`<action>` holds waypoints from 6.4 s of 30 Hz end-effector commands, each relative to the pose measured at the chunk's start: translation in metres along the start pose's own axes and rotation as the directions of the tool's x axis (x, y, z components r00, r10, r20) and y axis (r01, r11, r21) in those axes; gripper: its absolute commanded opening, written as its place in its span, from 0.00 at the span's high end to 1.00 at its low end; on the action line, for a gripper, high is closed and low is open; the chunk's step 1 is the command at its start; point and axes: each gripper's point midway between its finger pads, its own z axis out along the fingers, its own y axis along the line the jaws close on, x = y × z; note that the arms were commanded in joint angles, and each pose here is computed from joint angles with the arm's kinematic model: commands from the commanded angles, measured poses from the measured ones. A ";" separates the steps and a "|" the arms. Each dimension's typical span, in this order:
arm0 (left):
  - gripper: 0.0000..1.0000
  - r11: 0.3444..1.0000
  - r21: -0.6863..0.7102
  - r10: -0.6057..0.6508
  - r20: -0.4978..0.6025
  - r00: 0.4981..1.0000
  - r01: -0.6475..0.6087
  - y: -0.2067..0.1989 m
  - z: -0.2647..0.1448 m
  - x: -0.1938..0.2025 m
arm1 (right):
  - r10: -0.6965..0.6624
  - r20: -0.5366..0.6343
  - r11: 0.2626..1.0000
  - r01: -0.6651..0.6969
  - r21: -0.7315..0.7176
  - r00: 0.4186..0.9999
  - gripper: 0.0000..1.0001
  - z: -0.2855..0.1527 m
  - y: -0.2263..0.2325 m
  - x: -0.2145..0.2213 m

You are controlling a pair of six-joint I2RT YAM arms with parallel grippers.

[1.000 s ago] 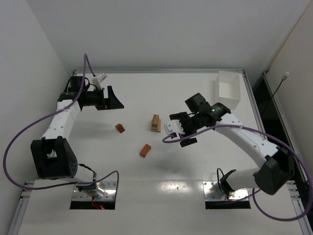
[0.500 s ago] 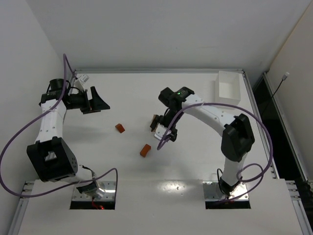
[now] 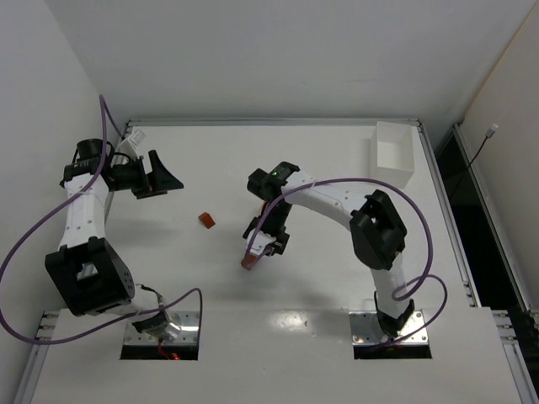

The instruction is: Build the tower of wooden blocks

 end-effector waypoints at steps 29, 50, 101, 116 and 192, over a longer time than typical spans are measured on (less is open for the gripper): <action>0.08 0.999 -0.020 -0.027 0.032 0.999 0.027 0.008 -0.004 -0.006 | 0.146 -0.166 0.988 -0.151 -0.015 0.975 0.47 0.047 -0.028 0.044; 0.08 0.999 -0.019 -0.051 0.021 0.998 0.051 0.012 -0.001 -0.005 | 0.212 -0.195 0.975 -0.221 -0.026 0.958 0.70 0.069 -0.022 0.068; 0.00 0.661 -0.658 -0.113 0.386 0.915 0.359 0.070 -0.076 -0.016 | 0.315 0.854 -0.920 -0.356 0.167 -0.414 1.00 -0.150 -0.037 0.060; 0.00 0.670 -0.646 -0.132 0.381 0.915 0.366 0.072 -0.070 -0.006 | 0.356 0.858 -0.925 -0.269 0.268 -0.370 1.00 -0.107 -0.048 0.074; 0.00 0.688 -0.618 -0.170 0.372 0.912 0.380 0.079 -0.055 0.005 | 0.298 0.857 -0.954 -0.169 0.248 -0.421 1.00 -0.070 -0.052 0.104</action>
